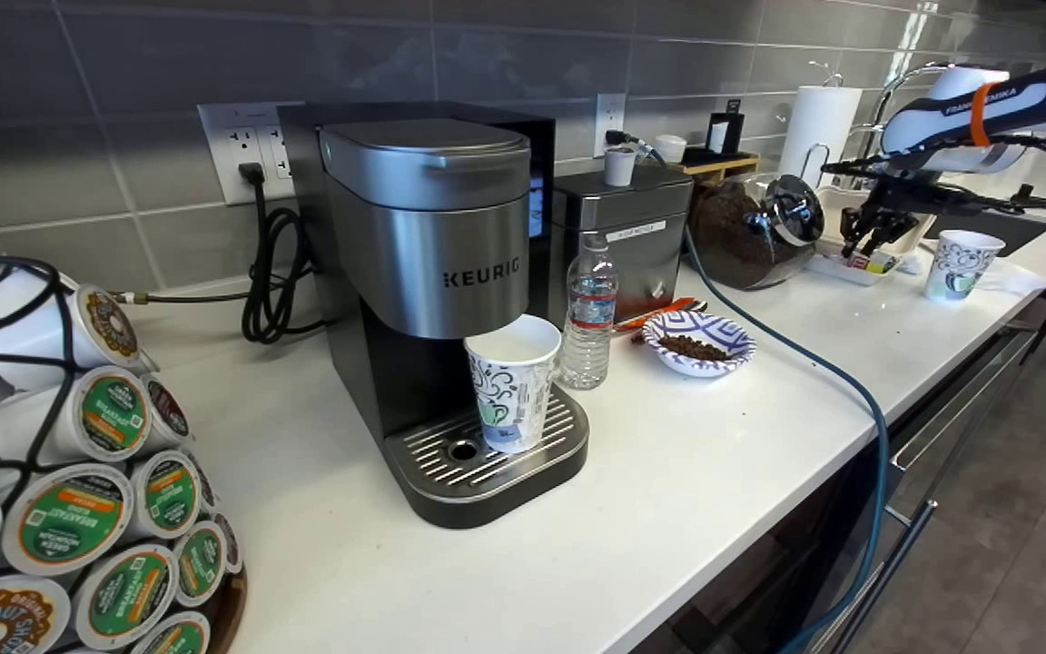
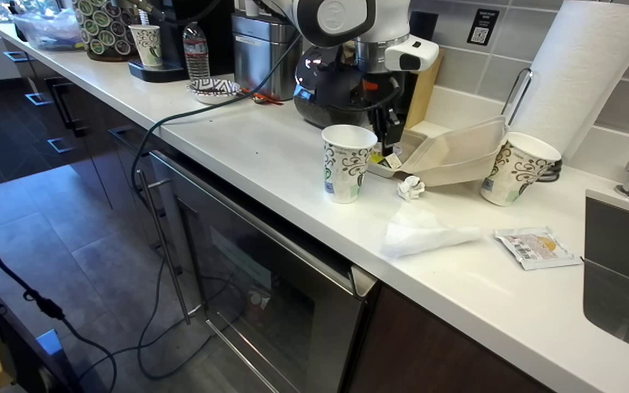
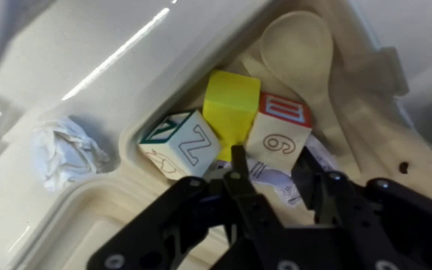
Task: Remove one white square and yellow block from the food pack.
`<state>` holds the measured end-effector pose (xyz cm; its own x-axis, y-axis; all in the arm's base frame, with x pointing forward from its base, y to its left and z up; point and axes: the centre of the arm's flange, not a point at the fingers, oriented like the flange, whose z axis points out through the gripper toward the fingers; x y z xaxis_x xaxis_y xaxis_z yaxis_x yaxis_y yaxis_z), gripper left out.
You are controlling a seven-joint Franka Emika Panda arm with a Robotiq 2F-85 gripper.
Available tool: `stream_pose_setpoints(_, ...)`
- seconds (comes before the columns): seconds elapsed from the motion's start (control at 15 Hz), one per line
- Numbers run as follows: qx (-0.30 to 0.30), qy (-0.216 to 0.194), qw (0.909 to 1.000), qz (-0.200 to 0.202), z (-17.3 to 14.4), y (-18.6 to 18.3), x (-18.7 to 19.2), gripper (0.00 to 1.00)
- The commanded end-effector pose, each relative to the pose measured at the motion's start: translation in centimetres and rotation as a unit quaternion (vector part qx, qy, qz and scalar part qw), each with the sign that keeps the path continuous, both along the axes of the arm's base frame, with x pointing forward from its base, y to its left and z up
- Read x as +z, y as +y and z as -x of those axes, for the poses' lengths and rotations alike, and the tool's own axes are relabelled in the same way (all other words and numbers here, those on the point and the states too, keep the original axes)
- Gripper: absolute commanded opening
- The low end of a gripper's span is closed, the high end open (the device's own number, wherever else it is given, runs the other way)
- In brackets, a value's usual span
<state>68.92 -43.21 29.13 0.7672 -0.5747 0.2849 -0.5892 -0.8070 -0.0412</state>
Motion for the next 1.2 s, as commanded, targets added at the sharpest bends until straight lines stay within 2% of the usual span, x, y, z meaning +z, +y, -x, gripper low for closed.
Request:
stream_pose_setpoints(0.0,0.001,0.038,0.9993,-0.007,0.1,-0.3,1.9,0.10)
stream_pose_setpoints(0.13,0.014,0.041,0.9986,-0.031,1.1,0.0,3.8,0.10)
stream_pose_setpoints(0.4,0.044,0.057,0.9963,-0.048,3.5,0.8,7.6,0.10)
stream_pose_setpoints(0.67,0.109,0.086,0.9880,-0.067,7.3,3.6,8.9,0.10)
stream_pose_setpoints(0.93,0.166,0.095,0.9776,-0.086,9.1,6.8,9.2,0.10)
stream_pose_setpoints(1.0,0.141,0.087,0.9839,-0.067,4.9,3.6,9.4,0.35)
stream_pose_setpoints(1.13,0.156,0.092,0.9805,-0.076,5.6,4.9,9.5,0.35)
